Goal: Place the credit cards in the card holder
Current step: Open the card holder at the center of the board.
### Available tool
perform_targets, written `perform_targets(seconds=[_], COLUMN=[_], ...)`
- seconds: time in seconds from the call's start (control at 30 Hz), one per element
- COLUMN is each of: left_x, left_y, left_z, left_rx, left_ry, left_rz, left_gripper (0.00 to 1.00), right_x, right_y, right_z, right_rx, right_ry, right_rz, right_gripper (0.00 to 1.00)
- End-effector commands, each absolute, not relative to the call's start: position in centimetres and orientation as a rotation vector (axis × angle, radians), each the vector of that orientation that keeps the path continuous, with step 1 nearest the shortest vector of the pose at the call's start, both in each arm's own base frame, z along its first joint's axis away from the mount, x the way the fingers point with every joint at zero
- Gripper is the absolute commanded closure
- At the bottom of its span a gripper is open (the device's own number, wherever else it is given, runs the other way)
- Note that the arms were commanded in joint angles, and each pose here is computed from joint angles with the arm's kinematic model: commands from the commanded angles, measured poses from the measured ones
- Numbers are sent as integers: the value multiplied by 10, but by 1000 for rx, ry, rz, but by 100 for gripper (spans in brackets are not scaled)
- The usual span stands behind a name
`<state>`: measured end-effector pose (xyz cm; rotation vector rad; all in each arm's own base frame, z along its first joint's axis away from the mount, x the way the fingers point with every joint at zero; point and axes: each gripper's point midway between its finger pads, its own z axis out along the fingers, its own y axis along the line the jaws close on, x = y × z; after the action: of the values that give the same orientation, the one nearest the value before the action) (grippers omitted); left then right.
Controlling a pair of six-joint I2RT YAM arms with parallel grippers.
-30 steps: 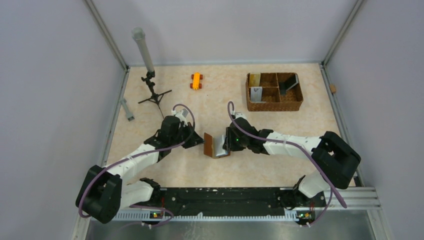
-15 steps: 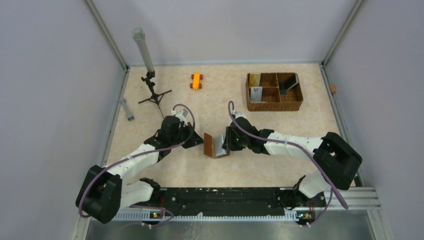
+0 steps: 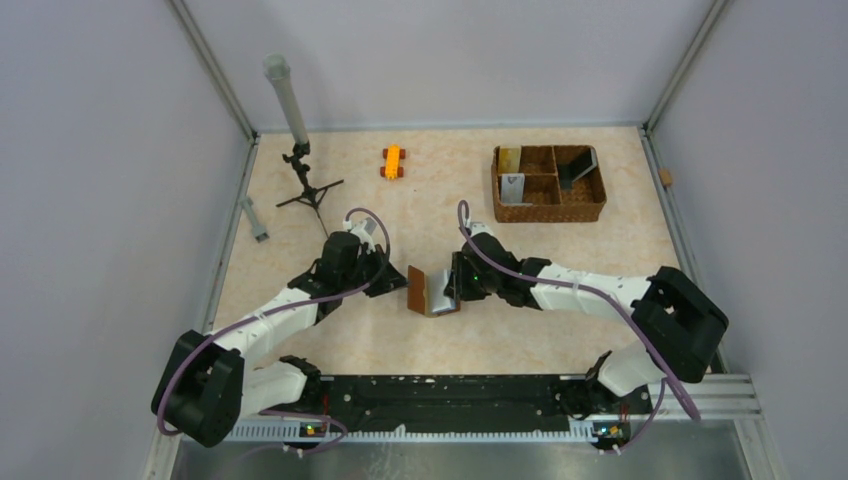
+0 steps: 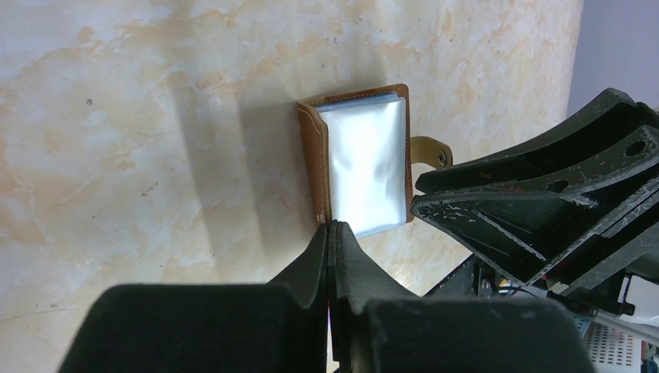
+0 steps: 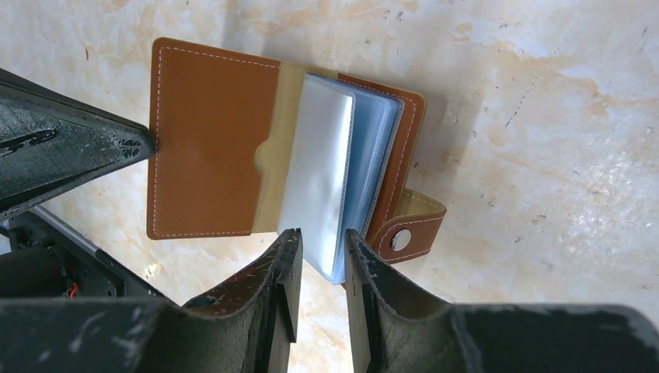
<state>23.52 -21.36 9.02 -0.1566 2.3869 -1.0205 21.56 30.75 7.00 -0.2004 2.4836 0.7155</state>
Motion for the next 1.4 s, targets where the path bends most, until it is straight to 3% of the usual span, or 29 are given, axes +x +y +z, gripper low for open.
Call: perform_targets(seconds=[0.0,0.63,1.37], left_x=[241,240,242], left_y=[-216,-215,-209], left_z=[100,98,74], left_rx=[-138,-138,-141], left_ry=[2354,2359,2410], left_rz=[-1032,-1028,-950], left_gripper=[100,100,100], right_x=[223,218,208], right_y=[320,321,377], right_z=[82,55,83], right_rx=[-196,-195,-327], right_ry=[2440,2504,2384], right_rz=[762,749,1152], right_gripper=[72,73,73])
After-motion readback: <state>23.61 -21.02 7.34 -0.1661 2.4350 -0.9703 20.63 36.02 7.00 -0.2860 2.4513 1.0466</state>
